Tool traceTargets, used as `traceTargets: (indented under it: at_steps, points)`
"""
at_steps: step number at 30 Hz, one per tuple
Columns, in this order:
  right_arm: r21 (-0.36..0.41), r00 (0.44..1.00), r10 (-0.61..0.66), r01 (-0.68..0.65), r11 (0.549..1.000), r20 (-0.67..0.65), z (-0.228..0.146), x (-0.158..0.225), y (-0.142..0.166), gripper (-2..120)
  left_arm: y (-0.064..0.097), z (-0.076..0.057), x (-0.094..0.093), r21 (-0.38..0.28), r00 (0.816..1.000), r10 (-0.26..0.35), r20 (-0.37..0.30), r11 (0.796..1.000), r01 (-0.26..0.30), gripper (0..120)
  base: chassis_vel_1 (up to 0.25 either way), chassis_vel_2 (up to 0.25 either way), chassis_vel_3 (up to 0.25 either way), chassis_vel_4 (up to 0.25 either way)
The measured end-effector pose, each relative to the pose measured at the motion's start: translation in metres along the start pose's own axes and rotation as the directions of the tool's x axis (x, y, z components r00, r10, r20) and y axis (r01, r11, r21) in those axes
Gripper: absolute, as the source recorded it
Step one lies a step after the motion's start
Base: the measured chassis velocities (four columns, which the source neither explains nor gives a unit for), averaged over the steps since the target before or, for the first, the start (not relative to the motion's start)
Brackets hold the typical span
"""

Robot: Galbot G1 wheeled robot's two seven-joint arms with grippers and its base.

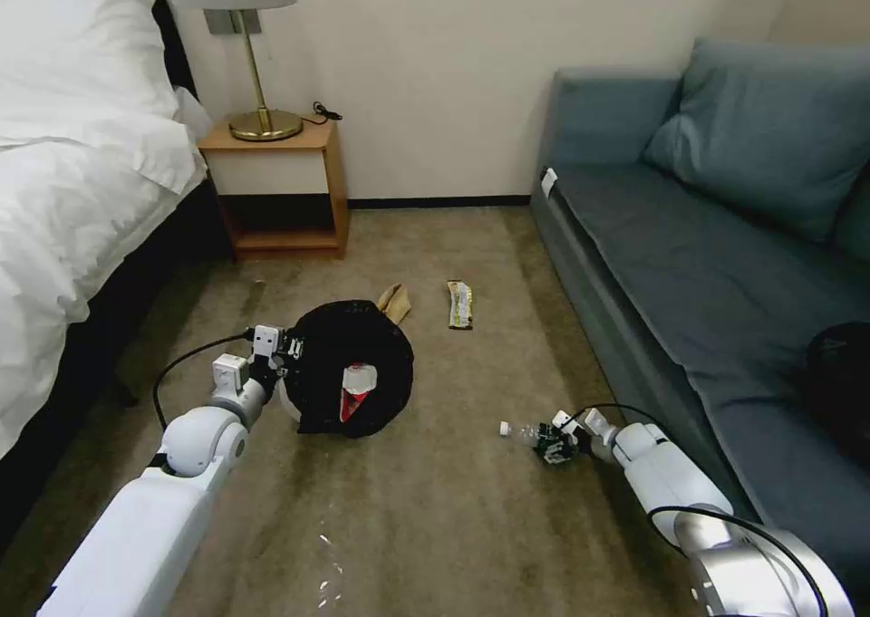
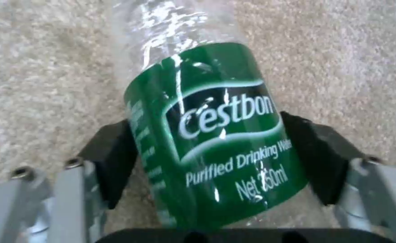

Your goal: Pick up the trash bin, then pick up the garbage on the floor and place it into the trash bin.

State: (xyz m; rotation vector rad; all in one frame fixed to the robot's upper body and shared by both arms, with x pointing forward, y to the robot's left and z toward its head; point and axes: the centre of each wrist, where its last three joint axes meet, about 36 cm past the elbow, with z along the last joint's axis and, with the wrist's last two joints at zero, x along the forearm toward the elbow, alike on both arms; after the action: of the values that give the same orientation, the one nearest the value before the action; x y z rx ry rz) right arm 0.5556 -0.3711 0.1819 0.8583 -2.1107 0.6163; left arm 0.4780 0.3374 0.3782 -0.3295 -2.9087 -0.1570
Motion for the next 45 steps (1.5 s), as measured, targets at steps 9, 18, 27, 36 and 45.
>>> traceTargets:
  at_steps: [9,18,27,36,45]
  points:
    - [0.002,1.000,-0.008,0.008,1.000,0.008,-0.005,0.000,-0.002,54,0.007,-0.001,-0.005,0.002,1.000,-0.010,0.002,1.000,0.010,4,0.000,0.000,0.000,0.000]
    - [0.008,0.999,0.023,-0.023,1.000,0.024,-0.002,0.012,-0.014,33,0.007,-0.001,-0.010,0.005,1.000,-0.008,0.001,1.000,0.008,4,0.010,0.024,0.021,0.008]
    - [0.021,0.998,0.044,-0.045,0.999,0.043,0.000,0.026,-0.025,21,0.006,-0.001,-0.013,0.006,1.000,-0.006,0.000,1.000,0.006,4,0.002,0.013,0.002,0.000]
    - [0.050,0.995,0.073,-0.077,0.996,0.072,0.006,0.050,-0.041,21,0.006,0.003,-0.018,0.013,1.000,-0.013,-0.009,1.000,0.014,4,0.000,0.000,0.000,0.000]
    - [0.117,0.978,0.096,-0.120,0.986,0.187,-0.009,0.080,-0.067,21,0.006,-0.004,-0.027,0.021,1.000,-0.016,0.004,1.000,0.016,4,0.000,0.000,0.000,0.000]
